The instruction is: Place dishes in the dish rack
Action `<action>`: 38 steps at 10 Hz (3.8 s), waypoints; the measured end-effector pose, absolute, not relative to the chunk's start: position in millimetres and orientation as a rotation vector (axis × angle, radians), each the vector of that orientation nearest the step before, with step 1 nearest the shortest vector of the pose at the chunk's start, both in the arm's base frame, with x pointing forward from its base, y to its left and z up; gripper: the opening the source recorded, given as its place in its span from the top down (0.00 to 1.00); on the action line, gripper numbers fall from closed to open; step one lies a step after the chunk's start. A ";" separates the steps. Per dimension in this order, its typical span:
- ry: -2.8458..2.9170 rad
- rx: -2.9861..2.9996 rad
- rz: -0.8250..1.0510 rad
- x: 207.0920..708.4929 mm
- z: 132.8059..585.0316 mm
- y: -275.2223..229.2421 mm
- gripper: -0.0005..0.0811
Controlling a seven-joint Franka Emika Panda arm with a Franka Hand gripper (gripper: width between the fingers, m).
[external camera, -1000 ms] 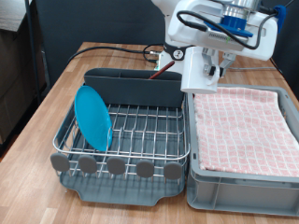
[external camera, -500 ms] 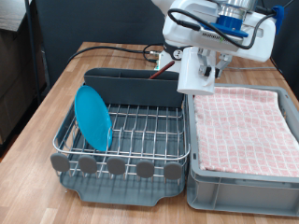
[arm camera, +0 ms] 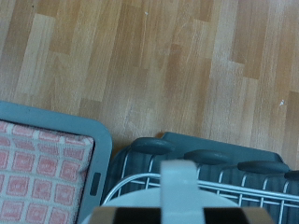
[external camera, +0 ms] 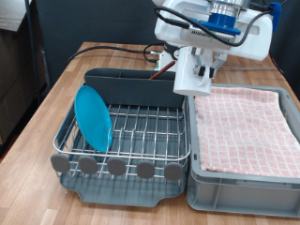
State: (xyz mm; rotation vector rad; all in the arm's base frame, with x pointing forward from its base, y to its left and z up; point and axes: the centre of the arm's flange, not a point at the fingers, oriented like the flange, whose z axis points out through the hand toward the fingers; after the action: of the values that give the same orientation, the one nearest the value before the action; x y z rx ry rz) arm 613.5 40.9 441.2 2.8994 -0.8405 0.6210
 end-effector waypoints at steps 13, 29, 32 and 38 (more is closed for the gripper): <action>-1.030 2.894 0.562 668.1 373.4 22.1 0.90; -1.076 2.906 0.400 695.5 281.1 3.2 0.90; -1.074 2.916 0.383 697.2 275.8 1.3 0.88; -1.034 2.920 0.269 697.9 267.4 1.8 0.24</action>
State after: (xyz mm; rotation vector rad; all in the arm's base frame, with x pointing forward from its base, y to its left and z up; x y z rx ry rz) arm 697.9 1.8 267.4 2.9200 -1.0345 0.2689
